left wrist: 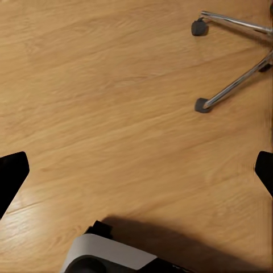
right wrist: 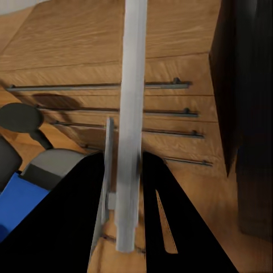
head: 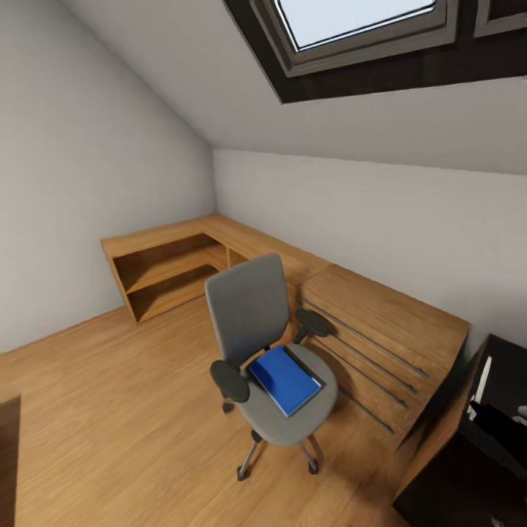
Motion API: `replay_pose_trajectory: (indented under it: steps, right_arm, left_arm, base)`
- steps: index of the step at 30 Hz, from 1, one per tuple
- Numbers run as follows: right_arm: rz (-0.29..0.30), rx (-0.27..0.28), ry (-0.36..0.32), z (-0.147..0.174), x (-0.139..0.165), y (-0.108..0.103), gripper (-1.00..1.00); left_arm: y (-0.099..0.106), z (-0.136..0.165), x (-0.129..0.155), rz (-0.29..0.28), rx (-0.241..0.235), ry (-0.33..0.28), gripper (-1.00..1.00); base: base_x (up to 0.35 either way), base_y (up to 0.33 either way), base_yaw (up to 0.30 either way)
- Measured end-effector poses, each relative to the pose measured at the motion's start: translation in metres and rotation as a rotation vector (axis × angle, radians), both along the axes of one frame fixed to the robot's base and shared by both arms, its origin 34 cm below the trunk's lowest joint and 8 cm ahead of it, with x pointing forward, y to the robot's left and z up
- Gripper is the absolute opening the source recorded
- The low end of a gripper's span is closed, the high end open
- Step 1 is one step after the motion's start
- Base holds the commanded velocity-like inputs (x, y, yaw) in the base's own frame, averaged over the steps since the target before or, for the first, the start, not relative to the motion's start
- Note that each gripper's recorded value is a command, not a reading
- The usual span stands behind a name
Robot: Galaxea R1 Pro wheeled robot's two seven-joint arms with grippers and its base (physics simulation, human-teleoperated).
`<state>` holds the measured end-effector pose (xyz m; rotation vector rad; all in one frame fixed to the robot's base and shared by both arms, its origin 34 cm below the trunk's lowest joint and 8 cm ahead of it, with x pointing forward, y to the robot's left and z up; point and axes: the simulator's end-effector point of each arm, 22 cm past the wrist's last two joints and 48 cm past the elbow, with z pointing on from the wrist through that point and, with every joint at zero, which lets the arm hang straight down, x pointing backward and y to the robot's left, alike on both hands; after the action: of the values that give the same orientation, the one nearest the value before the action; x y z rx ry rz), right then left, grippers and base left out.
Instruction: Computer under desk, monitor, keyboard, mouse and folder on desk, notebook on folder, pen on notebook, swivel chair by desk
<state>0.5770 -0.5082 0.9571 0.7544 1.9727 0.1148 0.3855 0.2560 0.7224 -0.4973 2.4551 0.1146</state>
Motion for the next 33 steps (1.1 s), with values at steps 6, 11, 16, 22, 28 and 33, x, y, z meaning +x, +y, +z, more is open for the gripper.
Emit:
replay_pose_trajectory:
  steps: [6,11,16,22,28,33]
  right_arm:
    - [0.000,0.000,0.000,0.006,-0.002,0.000,-1.00]
    - [0.000,0.000,0.001,0.010,-0.003,0.000,-1.00]
    - [0.000,-0.003,0.000,0.015,-0.005,0.000,-1.00]
    - [-0.004,-0.016,0.024,0.006,-0.007,-0.002,-1.00]
    - [-0.062,-0.108,0.121,-0.009,-0.021,-0.024,-1.00]
    - [-0.104,-0.146,0.166,-0.013,-0.029,-0.034,-1.00]
  left_arm:
    - [0.000,0.006,-0.002,0.000,0.000,-0.001,1.00]
    - [0.000,0.011,-0.003,0.000,0.001,-0.001,1.00]
    - [0.000,0.016,-0.005,0.000,0.000,-0.001,1.00]
    - [0.000,0.015,-0.006,0.001,0.000,0.000,1.00]
    - [0.002,0.011,-0.010,-0.013,0.017,0.011,1.00]
    - [0.004,0.012,-0.009,-0.043,0.049,0.008,1.00]
  base:
    - [0.000,0.000,-0.273]
    - [0.000,0.000,-0.274]
    - [0.000,0.000,-0.164]
    - [0.000,0.000,-0.018]
    - [0.000,0.000,-0.001]
    - [0.006,0.000,0.000]
